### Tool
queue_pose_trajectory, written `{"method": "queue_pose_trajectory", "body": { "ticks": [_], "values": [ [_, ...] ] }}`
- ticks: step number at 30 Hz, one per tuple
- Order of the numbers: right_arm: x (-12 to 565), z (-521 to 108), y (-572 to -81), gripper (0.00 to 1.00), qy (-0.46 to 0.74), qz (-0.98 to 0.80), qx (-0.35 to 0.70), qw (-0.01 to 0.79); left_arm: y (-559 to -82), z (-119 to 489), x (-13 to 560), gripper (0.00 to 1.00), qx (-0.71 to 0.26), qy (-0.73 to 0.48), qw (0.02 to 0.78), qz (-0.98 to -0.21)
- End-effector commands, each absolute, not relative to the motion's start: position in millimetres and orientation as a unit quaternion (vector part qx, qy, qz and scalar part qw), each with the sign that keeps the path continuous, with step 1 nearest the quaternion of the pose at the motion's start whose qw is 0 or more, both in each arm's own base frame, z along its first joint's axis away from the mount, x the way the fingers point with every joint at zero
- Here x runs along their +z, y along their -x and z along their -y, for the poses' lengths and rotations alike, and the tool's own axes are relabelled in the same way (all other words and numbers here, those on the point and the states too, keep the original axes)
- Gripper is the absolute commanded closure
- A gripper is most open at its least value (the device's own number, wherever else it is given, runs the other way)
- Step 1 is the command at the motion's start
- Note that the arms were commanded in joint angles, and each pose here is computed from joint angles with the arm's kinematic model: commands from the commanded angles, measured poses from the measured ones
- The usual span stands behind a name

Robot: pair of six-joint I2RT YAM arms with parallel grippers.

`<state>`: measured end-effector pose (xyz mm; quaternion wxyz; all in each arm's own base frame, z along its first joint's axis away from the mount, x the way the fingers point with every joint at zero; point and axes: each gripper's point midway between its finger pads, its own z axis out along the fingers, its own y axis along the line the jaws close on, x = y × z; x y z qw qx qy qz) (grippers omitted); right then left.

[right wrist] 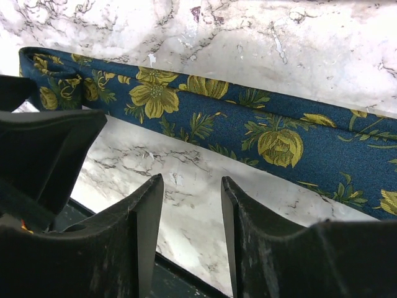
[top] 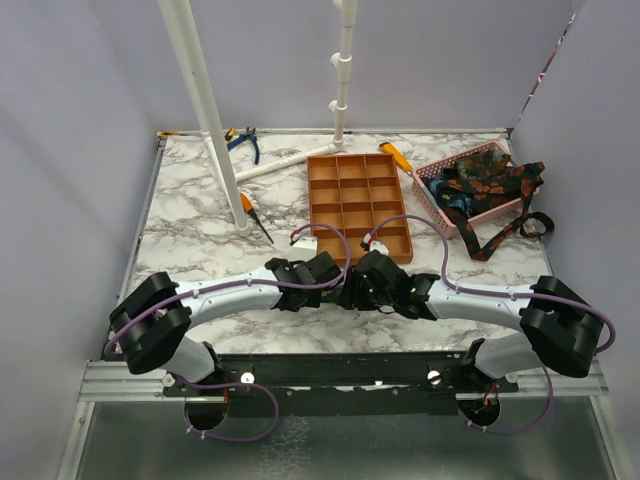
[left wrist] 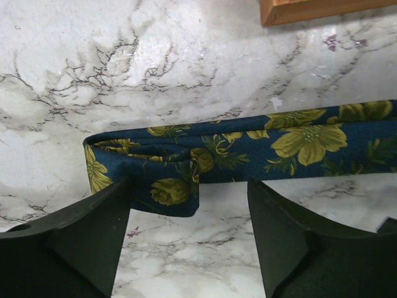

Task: Roll the ties
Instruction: Roll the tie at the center of the board.

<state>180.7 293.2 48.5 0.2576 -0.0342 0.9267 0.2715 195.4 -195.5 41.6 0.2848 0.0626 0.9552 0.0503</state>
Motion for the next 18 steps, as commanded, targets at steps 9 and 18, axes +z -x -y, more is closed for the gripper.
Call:
{"method": "queue_pose_trajectory", "body": {
  "ticks": [9,18],
  "values": [
    [82,-326,-177,0.51,0.106,-0.900,0.333,0.260,-195,198,111,0.12,-0.076,0.015,0.345,-0.936],
    [88,-401,-174,0.58,0.159,-0.887,0.384,0.202,-218,124,105,0.11,-0.160,0.196,0.404,-0.879]
  ]
}}
